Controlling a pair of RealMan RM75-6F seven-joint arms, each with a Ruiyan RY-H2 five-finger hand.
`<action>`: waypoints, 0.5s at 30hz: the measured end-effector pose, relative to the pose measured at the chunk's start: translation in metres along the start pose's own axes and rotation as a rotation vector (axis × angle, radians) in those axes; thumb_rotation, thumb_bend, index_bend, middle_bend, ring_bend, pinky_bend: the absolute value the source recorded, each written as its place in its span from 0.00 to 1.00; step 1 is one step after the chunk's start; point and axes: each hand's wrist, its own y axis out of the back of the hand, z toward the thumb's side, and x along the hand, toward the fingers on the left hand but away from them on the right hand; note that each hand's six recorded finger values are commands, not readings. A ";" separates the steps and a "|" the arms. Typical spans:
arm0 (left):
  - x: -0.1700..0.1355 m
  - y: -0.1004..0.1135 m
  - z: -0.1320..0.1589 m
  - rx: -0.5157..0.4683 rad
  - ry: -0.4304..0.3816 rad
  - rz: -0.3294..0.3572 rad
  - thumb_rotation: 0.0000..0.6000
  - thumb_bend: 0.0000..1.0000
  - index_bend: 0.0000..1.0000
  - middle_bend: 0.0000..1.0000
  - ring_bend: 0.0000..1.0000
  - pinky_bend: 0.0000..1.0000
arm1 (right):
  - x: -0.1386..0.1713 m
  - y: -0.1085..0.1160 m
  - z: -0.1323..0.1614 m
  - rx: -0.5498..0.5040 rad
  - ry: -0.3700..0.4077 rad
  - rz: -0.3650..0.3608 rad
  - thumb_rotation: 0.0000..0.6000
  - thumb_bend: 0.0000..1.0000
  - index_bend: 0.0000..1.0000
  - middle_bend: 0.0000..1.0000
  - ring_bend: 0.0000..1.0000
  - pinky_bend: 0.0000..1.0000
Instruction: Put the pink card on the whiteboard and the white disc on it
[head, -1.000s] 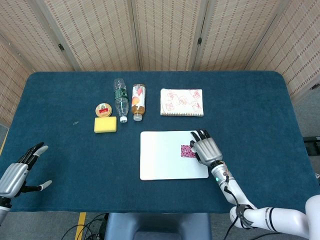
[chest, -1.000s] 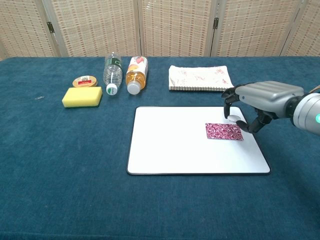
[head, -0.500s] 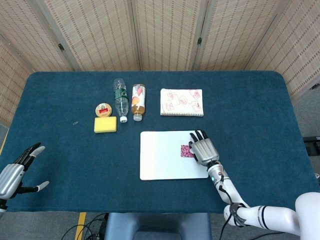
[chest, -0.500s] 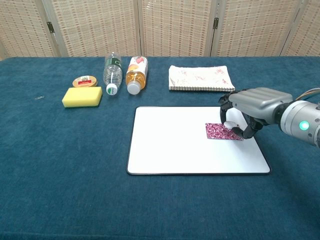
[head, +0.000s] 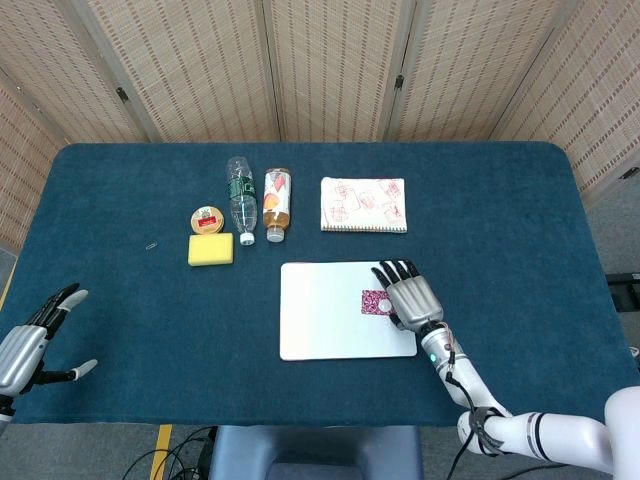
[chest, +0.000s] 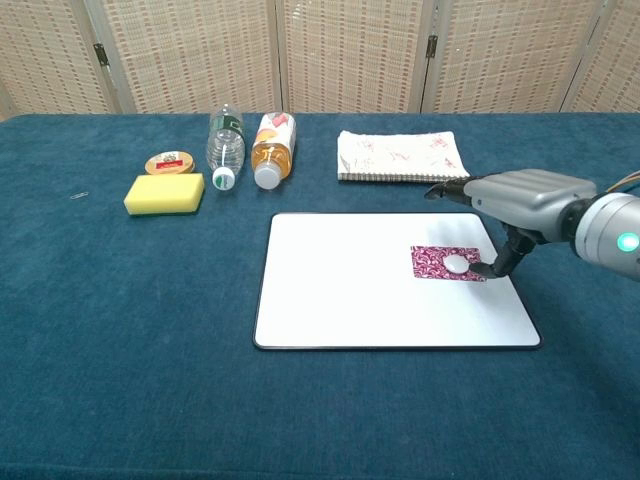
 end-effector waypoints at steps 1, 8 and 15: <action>0.000 0.000 0.000 0.004 0.000 0.000 1.00 0.22 0.03 0.00 0.02 0.20 | 0.005 0.003 -0.003 -0.013 0.000 -0.017 1.00 0.23 0.01 0.04 0.00 0.00; -0.001 -0.002 0.002 0.053 0.014 0.012 1.00 0.22 0.03 0.00 0.02 0.20 | 0.050 0.013 -0.040 -0.123 -0.024 -0.137 1.00 0.21 0.01 0.04 0.00 0.00; -0.001 -0.008 0.007 0.125 0.035 0.024 1.00 0.22 0.03 0.00 0.02 0.20 | 0.116 0.008 -0.090 -0.173 -0.062 -0.235 1.00 0.21 0.00 0.03 0.00 0.00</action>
